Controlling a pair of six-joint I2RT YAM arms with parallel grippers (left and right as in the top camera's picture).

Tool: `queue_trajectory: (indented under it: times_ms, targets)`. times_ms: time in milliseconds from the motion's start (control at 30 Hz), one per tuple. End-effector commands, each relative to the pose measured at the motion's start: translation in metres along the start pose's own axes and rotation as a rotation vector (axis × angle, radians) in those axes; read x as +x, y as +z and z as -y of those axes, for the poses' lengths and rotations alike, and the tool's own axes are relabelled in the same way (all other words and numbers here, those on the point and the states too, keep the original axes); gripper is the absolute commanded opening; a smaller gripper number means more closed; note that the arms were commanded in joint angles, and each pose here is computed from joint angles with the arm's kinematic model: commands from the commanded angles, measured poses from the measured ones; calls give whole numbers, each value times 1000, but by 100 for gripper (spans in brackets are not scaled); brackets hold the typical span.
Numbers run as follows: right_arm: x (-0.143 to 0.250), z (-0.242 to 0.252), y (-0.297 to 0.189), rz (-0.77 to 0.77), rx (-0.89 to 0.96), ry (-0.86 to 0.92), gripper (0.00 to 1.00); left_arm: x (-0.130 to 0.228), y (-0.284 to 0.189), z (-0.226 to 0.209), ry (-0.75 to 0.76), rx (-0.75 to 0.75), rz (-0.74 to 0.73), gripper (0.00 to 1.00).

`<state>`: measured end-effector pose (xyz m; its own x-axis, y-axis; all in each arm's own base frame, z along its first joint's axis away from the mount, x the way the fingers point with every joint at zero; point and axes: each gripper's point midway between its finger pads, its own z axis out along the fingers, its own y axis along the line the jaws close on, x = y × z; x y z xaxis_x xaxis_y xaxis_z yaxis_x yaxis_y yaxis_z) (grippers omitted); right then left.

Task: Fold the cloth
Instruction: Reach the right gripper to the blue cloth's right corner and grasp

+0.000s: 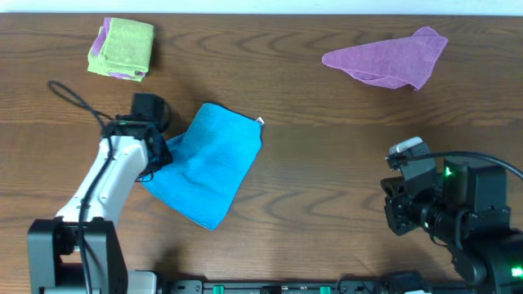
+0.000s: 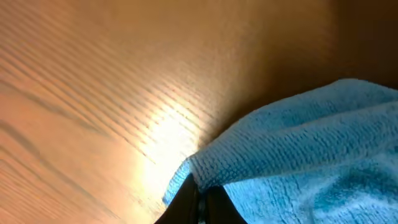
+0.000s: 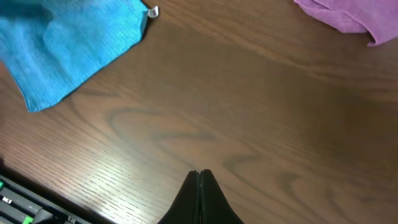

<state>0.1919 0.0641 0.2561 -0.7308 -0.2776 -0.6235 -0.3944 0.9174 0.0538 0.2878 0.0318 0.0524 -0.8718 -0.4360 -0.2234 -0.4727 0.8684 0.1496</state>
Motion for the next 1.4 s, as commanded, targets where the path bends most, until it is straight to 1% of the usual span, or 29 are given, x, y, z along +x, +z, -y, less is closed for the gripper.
queue_trajectory:
  times_ms: [0, 100, 333, 400, 467, 600, 700, 933, 1367]
  targets:
    - [-6, -10, 6, 9, -77, 16, 2, 12, 2, 6, -51, 61, -65, 6]
    - [-21, -21, 21, 34, -171, 13, 1, 13, 2, 6, -55, 60, -69, 6]
    - [-59, -56, 90, 43, -468, -8, 1, 15, 1, 5, -106, 54, -77, 6]
    - [-68, -67, 115, 27, -512, -7, 2, 15, 1, 5, -107, 55, -76, 6]
    - [-70, -82, 145, -14, -552, -13, 2, 15, 1, 5, -106, 54, -77, 6]
    - [-63, -118, 188, -76, -617, -84, 2, 15, 1, 5, -108, 54, -77, 6]
    - [-58, -132, 219, -104, -594, -91, 2, 15, 1, 5, -117, 53, -78, 6]
    - [-38, -156, 263, -158, -605, -140, 1, 15, 1, 5, -121, 54, -77, 6]
    - [-30, -165, 312, -162, -535, -192, 1, 23, 0, 15, -140, 110, -123, 6]
